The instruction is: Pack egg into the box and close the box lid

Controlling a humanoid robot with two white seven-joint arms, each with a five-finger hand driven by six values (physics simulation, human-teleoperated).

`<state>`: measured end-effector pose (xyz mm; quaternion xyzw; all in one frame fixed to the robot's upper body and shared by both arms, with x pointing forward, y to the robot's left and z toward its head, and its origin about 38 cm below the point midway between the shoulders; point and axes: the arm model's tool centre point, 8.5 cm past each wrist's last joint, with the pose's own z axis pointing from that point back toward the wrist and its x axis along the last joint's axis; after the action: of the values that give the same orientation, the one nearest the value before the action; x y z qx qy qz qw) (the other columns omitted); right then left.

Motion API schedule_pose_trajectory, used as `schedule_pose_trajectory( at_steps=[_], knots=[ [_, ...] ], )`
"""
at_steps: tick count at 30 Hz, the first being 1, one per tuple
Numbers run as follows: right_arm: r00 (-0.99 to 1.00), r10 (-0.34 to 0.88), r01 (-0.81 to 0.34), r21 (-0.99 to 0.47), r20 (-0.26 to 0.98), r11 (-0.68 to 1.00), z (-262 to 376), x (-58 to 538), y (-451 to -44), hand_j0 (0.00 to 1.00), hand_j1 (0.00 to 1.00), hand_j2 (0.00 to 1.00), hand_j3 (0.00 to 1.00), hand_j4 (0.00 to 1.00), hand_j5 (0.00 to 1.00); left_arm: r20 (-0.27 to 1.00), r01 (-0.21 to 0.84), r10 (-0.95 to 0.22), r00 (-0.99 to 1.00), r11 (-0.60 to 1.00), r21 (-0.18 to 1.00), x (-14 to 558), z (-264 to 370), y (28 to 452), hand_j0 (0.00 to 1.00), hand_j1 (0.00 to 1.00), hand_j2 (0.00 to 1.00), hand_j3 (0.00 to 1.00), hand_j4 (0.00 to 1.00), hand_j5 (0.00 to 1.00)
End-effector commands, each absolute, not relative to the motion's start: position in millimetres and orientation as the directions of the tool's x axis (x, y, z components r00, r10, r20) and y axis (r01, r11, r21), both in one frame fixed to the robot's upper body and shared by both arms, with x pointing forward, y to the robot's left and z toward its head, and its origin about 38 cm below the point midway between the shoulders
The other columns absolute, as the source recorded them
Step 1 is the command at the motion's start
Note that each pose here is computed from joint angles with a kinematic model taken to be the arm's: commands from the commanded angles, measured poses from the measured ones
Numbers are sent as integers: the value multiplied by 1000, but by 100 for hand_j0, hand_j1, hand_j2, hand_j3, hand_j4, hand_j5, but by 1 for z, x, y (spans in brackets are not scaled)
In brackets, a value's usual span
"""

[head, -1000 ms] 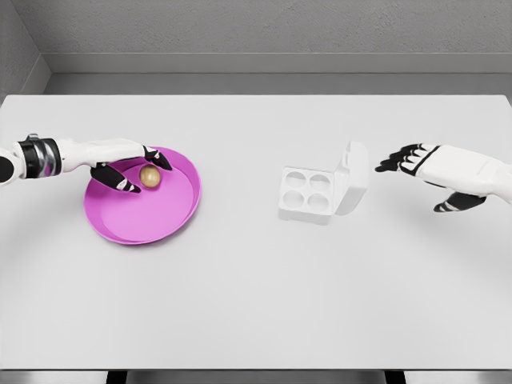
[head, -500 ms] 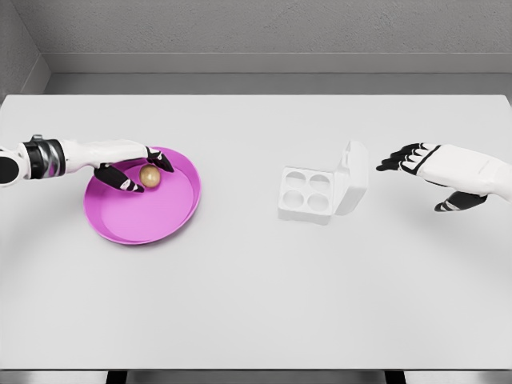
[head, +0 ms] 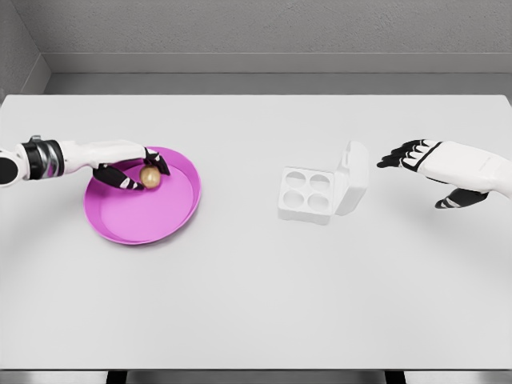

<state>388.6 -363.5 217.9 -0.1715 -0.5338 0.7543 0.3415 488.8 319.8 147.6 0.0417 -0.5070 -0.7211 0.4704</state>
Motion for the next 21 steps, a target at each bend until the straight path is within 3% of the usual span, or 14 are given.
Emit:
schedule_pose_trajectory(
  at_steps=[1,11,21],
  knots=[
    [-706,699,-333,-923,111,-190,219,389,-364,100,100,100,100,100,100,421,637,-718,-554,-40,770,489,148,318,60,60,60,60,60,60],
    [-705,701,-335,-923,113,-188,218,389,-364,100,100,100,100,100,100,421,636,-717,-555,-40,771,490,148,317,45,45,45,45,45,45],
    [-704,701,-338,-922,114,-190,217,388,-364,100,100,100,100,100,100,426,624,-709,-563,-26,781,492,153,313,45,45,45,45,45,45]
  ],
)
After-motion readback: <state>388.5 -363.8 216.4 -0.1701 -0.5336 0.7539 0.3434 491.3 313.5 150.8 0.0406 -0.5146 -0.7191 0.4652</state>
